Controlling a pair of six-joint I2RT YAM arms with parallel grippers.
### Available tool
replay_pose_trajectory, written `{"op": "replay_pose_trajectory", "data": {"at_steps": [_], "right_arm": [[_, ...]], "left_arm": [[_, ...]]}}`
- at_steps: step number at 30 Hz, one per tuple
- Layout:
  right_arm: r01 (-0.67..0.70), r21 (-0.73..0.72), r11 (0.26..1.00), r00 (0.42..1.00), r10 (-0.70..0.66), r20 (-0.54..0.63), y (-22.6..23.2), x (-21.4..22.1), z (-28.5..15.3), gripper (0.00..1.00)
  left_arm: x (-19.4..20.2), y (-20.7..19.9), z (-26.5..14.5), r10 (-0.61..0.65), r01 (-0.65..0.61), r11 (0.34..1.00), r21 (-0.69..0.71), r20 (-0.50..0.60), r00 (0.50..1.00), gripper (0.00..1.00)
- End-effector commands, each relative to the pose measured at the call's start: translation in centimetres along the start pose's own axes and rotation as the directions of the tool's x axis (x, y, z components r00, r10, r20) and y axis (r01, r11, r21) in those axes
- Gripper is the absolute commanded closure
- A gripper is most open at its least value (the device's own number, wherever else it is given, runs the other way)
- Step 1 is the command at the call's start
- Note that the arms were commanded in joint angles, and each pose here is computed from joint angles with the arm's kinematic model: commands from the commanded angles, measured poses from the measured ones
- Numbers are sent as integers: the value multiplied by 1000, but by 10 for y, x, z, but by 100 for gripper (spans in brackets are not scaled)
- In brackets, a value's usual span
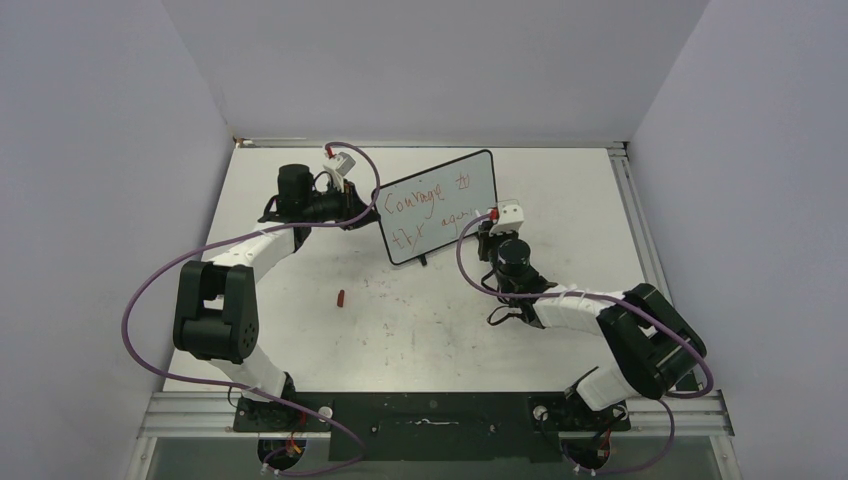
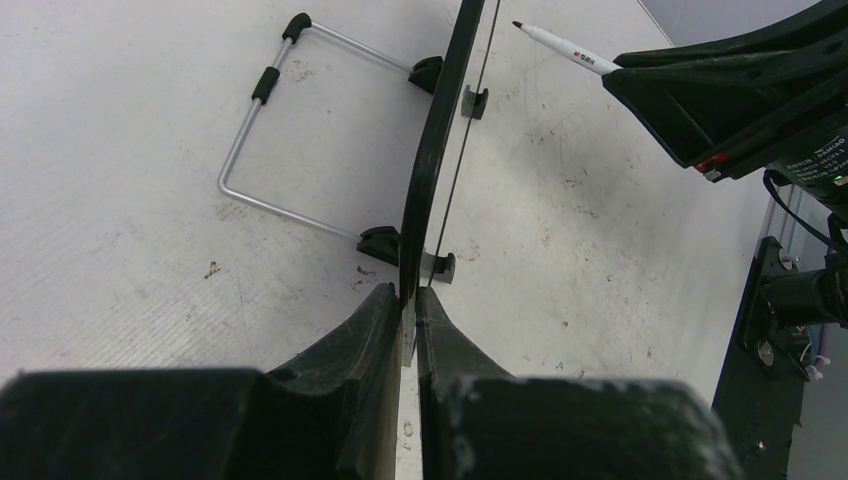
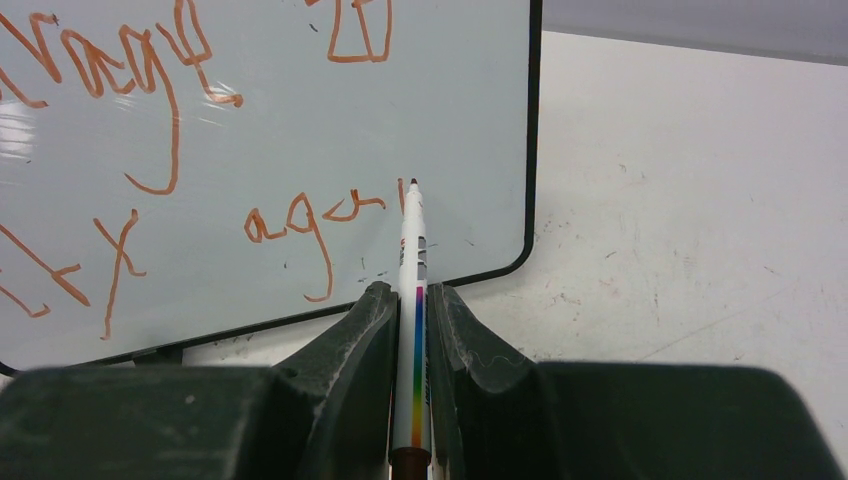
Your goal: Write a sentence on the whiteboard
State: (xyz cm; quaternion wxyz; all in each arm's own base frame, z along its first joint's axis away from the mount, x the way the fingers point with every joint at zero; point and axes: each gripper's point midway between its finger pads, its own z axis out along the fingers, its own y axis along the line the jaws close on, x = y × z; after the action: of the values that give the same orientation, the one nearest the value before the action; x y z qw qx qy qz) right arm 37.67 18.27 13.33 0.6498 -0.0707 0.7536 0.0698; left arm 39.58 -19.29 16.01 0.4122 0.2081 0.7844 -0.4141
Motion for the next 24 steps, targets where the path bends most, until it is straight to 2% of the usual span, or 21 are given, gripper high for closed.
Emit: {"op": "replay_pose_trajectory", "data": {"at_steps": [1, 24], "right_arm": [[-16, -8, 1000, 997, 16, 82, 7, -29, 7, 95], [-6, -32, 999, 998, 8, 70, 16, -21, 23, 95]], "left_arm": [[-28, -13, -6, 60, -62, 998, 26, 52, 997, 100], [-27, -12, -5, 58, -59, 998, 28, 48, 997, 100]]}}
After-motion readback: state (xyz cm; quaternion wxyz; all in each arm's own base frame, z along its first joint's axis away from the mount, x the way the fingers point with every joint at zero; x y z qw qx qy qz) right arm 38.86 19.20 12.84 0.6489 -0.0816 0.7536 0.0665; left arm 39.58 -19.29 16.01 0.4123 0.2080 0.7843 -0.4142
